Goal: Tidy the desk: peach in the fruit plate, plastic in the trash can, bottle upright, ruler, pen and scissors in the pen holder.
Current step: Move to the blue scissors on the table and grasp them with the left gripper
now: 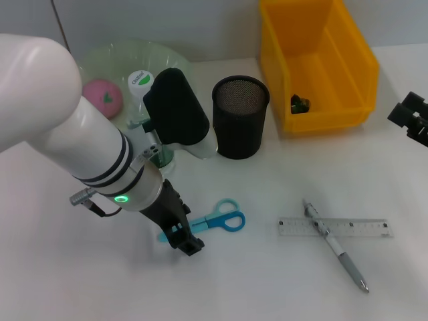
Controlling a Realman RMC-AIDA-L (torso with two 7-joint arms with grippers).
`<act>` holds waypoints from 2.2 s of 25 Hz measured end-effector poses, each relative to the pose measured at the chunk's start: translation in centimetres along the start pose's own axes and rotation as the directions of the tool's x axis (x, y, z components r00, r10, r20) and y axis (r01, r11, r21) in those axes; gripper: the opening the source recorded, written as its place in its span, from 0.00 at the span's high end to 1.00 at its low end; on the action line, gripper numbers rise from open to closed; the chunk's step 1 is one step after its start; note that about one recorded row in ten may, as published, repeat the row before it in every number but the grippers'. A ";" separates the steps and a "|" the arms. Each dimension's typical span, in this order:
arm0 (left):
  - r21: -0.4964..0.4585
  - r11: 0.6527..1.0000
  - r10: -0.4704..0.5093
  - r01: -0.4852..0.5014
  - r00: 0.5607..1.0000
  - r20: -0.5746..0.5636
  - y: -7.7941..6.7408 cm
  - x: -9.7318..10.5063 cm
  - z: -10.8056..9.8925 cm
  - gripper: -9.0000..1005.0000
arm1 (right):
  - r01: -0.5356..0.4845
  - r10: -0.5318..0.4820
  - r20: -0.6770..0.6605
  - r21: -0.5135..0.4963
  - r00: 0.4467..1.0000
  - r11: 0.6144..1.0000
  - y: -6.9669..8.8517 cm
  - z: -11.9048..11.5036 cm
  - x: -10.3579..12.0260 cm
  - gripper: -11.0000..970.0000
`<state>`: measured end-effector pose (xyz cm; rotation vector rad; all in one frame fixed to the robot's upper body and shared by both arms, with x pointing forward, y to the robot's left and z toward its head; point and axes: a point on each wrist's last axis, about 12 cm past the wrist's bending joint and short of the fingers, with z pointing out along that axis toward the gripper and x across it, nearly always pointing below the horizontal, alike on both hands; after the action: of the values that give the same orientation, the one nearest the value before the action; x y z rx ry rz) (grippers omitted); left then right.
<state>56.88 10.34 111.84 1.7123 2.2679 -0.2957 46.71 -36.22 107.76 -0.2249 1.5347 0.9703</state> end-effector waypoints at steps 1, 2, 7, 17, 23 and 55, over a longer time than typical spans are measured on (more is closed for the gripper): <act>0.001 1.000 -0.003 0.003 1.000 -0.003 0.1 0.1 0.1 0.32 | 0.000 0.000 0.000 0.000 1.000 1.000 0.0 0.0 0.0 0.14; 0.001 1.000 -0.004 0.004 1.000 -0.005 0.2 0.2 0.1 0.32 | 0.000 0.000 0.000 -0.001 1.000 1.000 0.0 0.1 0.0 0.14; 0.006 1.000 0.000 0.000 1.000 -0.013 0.3 0.5 0.3 0.32 | 0.001 -0.001 0.001 -0.006 1.000 1.000 0.0 0.3 0.0 0.14; 0.008 1.000 0.013 -0.013 1.000 -0.021 0.4 0.6 0.4 0.33 | -0.003 0.003 0.002 -0.013 1.000 1.000 0.2 0.7 0.2 0.14; 0.011 1.000 0.023 -0.023 0.999 -0.028 0.3 0.6 0.5 0.33 | -0.005 0.005 0.002 -0.013 1.000 1.000 0.2 0.7 0.2 0.14; 0.012 0.998 0.064 -0.063 0.996 -0.069 0.5 0.6 0.5 0.56 | 0.000 -0.001 -0.015 -0.034 1.000 0.999 0.3 1.4 0.4 0.14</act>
<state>57.22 10.84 111.19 1.8230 2.2581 -0.2369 47.43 -34.89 107.66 -0.2573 1.5329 0.9972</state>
